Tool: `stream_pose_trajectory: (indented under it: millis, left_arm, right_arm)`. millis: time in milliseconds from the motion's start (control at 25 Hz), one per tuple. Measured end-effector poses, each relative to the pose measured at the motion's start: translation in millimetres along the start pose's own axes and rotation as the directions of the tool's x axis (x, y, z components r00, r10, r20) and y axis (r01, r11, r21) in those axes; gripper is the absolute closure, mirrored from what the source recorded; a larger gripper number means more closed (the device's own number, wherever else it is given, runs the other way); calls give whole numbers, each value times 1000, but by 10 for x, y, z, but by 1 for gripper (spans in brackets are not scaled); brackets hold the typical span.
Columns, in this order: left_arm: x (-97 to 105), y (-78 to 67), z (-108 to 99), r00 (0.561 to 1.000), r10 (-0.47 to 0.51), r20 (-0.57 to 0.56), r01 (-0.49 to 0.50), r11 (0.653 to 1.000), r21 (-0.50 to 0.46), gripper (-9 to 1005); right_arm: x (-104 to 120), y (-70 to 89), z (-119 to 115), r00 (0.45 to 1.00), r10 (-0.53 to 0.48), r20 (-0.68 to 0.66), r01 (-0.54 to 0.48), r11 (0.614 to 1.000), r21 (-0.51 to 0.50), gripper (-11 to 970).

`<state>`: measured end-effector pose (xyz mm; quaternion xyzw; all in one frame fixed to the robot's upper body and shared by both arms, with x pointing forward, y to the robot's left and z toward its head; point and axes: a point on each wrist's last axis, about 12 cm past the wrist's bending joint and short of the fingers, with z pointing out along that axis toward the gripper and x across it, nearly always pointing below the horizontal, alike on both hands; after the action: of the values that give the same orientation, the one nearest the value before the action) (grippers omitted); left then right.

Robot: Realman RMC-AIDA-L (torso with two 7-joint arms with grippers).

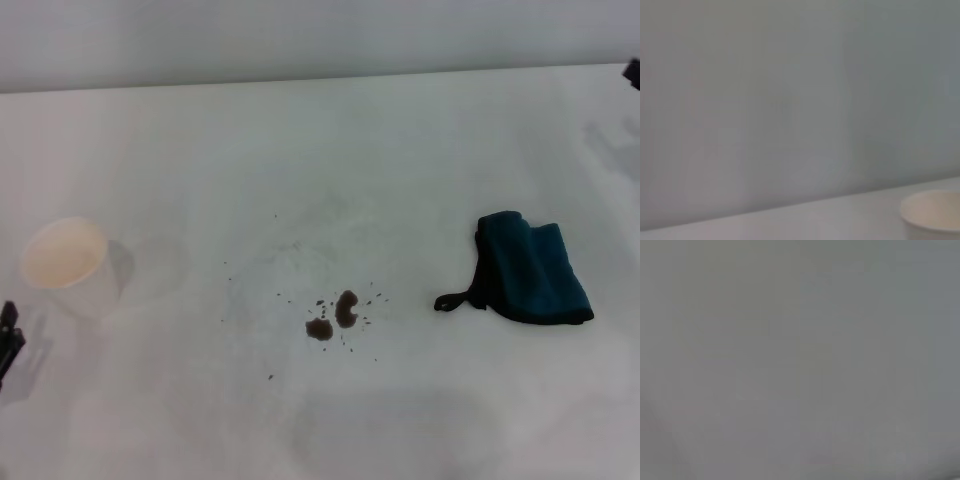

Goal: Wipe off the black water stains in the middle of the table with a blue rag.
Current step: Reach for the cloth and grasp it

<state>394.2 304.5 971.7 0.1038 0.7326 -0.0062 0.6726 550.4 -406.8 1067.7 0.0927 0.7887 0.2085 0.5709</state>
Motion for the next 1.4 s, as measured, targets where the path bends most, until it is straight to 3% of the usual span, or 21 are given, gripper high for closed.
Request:
stream_pose_trajectory:
  millis: [40, 160, 280, 520, 720, 1080, 1400]
  left_arm:
    - [-7, 21, 16, 1000, 0, 3, 0, 1000, -10, 112]
    - [-47, 58, 96, 1000, 5, 23, -4, 1000, -21, 112]
    - [-97, 93, 175, 998, 23, 51, -22, 1000, -15, 112]
    - [-192, 179, 362, 996, 2, 90, -2, 1000, -1, 112]
    - [-227, 286, 428, 994, -54, 96, 54, 999, 8, 113]
    - [-270, 390, 500, 995, 9, 101, -10, 1000, 10, 115]
    - [-289, 454, 525, 994, 44, 100, -45, 999, 10, 116]
  right_arm:
    - [0, 0, 0, 1000, 0, 0, 0, 1000, 0, 264]
    - [-281, 60, 89, 991, 48, -121, -48, 999, 1, 265]
    - [-527, 162, 175, 967, 33, -253, -27, 999, 28, 266]
    - [-969, 527, 250, 872, -57, -486, 81, 996, 28, 266]
    - [-1119, 875, 283, 763, -118, -636, 203, 977, 61, 267]
    - [-723, 1451, 467, 551, -134, -823, 387, 916, 110, 267]
    - [-334, 1856, 558, 462, -146, -875, 456, 885, 94, 268]
